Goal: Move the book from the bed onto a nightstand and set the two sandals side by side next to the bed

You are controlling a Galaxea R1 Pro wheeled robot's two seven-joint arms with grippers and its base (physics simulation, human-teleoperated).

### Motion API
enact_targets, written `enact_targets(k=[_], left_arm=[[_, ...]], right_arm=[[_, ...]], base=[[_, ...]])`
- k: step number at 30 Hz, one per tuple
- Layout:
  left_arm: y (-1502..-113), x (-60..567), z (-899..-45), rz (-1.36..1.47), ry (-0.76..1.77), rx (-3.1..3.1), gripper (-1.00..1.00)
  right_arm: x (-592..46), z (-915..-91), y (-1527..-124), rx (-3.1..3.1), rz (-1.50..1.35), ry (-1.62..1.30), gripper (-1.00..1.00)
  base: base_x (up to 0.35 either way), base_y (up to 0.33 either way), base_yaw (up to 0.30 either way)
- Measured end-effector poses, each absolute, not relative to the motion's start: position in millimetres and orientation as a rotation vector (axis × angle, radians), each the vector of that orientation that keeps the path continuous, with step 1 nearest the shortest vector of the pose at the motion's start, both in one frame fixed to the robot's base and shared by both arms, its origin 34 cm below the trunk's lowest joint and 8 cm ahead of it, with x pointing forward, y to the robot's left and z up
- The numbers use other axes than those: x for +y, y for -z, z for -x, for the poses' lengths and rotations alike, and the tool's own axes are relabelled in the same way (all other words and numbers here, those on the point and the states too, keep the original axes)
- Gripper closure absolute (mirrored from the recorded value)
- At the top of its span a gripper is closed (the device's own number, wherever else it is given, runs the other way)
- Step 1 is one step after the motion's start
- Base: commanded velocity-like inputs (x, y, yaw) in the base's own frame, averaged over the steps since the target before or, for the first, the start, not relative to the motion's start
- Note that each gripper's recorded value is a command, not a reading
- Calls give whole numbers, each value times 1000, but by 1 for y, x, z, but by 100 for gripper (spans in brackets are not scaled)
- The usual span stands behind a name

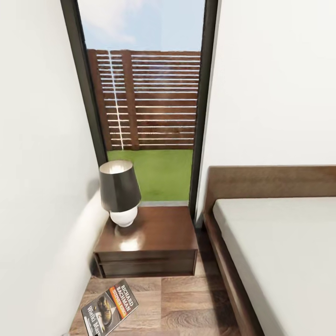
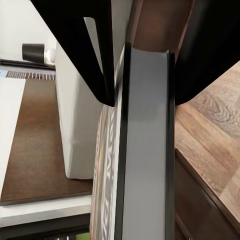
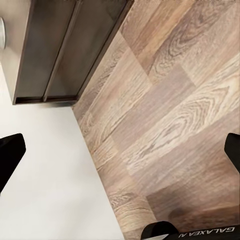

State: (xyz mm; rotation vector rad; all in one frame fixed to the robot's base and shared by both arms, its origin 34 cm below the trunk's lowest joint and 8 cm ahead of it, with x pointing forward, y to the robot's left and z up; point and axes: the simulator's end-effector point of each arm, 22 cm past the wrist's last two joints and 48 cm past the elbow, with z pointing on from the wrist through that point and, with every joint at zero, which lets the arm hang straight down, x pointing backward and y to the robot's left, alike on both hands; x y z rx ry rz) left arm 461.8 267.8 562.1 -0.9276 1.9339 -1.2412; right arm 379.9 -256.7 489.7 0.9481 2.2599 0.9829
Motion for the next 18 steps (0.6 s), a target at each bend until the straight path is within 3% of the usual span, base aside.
enact_targets(k=[18], left_arm=[[-562,268,-462,927,1241,1934,100]], right_arm=[[-257,-380,-490,2260,-949,-983,-100]], base=[[106,0,0]])
